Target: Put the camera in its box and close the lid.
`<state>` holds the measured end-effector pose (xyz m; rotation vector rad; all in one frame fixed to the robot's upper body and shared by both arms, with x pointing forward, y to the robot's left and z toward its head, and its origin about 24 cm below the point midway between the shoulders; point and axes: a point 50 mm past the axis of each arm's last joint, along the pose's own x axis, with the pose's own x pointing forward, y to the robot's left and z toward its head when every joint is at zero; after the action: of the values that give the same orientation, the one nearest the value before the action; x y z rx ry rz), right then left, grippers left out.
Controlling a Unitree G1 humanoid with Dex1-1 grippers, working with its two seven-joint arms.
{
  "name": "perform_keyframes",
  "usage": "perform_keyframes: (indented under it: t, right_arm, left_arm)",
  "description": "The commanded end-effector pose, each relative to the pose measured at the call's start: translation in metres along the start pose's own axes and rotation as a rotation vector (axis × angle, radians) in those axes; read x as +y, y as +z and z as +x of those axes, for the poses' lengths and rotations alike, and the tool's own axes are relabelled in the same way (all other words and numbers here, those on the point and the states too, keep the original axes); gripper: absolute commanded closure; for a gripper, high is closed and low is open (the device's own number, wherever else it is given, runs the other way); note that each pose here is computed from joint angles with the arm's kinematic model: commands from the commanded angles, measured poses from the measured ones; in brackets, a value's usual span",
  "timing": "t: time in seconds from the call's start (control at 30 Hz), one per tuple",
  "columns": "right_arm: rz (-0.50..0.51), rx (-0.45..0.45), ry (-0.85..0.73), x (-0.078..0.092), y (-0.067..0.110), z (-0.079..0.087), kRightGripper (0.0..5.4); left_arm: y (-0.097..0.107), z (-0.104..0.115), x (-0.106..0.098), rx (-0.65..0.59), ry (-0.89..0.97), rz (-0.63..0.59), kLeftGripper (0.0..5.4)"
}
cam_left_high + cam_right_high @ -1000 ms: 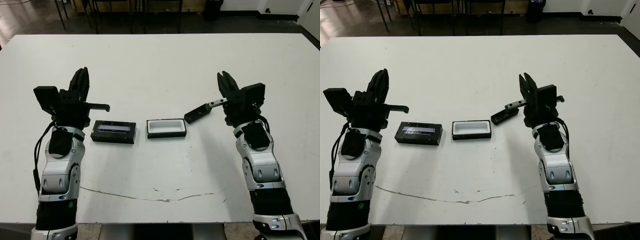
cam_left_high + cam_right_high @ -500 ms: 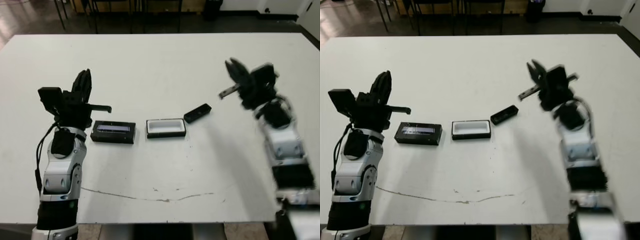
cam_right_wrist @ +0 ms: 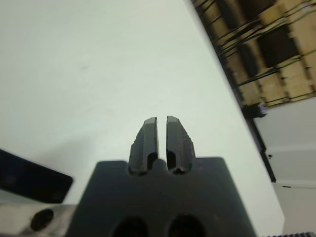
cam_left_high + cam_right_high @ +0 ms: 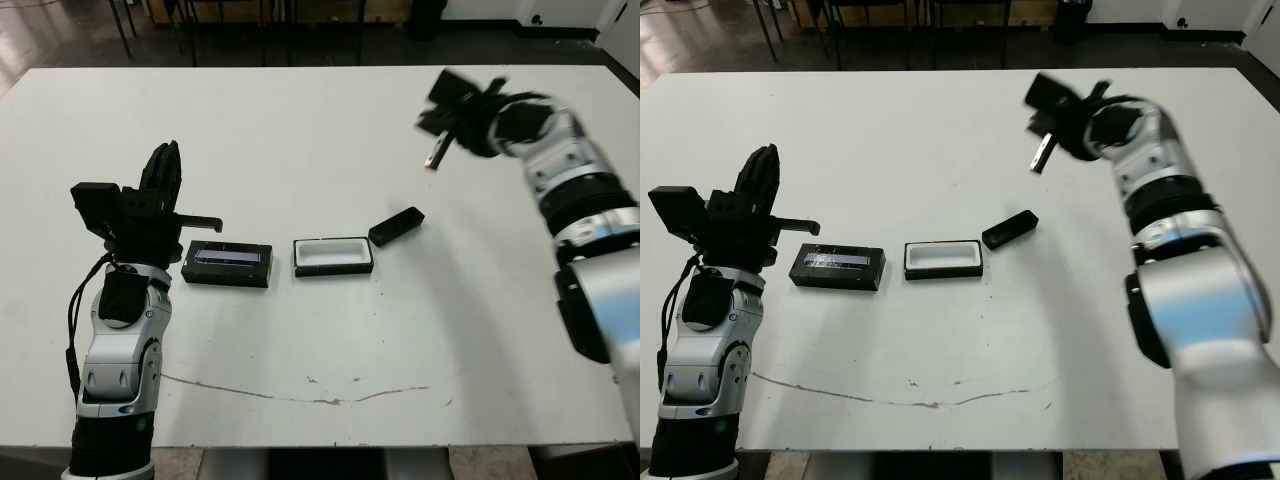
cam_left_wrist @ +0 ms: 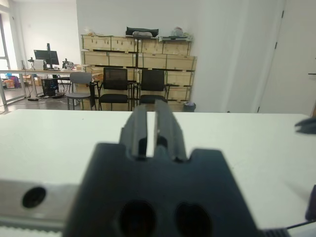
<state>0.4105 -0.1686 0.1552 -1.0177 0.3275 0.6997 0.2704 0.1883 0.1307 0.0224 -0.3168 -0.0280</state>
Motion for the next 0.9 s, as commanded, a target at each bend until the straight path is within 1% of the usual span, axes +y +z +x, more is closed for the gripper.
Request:
perform_keyframes:
  t: [0.03, 0.17, 0.27, 0.33, 0.7, 0.9]
  right_arm:
    - [-0.003, 0.061, 0.094, 0.021, -0.006, 0.012, 5.40]
    - [-0.005, 0.108, 0.170, 0.042, -0.016, 0.020, 5.40]
    - [0.002, 0.138, 0.208, 0.050, -0.021, 0.022, 5.40]
    - [0.009, 0.146, 0.227, 0.053, -0.023, 0.022, 5.40]
    - [-0.057, 0.199, 0.291, 0.059, -0.034, 0.020, 5.40]
    - [-0.067, 0.209, 0.306, 0.058, -0.045, 0.014, 5.40]
  left_arm:
    - [-0.008, -0.003, 0.002, 0.049, 0.013, 0.010, 5.38]
    - [-0.009, -0.003, 0.002, 0.057, 0.013, 0.014, 5.38]
    - [-0.010, -0.003, 0.000, 0.057, 0.012, 0.017, 5.38]
    - [-0.010, -0.002, 0.000, 0.058, 0.011, 0.018, 5.38]
    - [-0.011, 0.000, -0.002, 0.056, 0.004, 0.031, 5.38]
    - [-0.011, 0.001, -0.003, 0.052, -0.001, 0.030, 5.38]
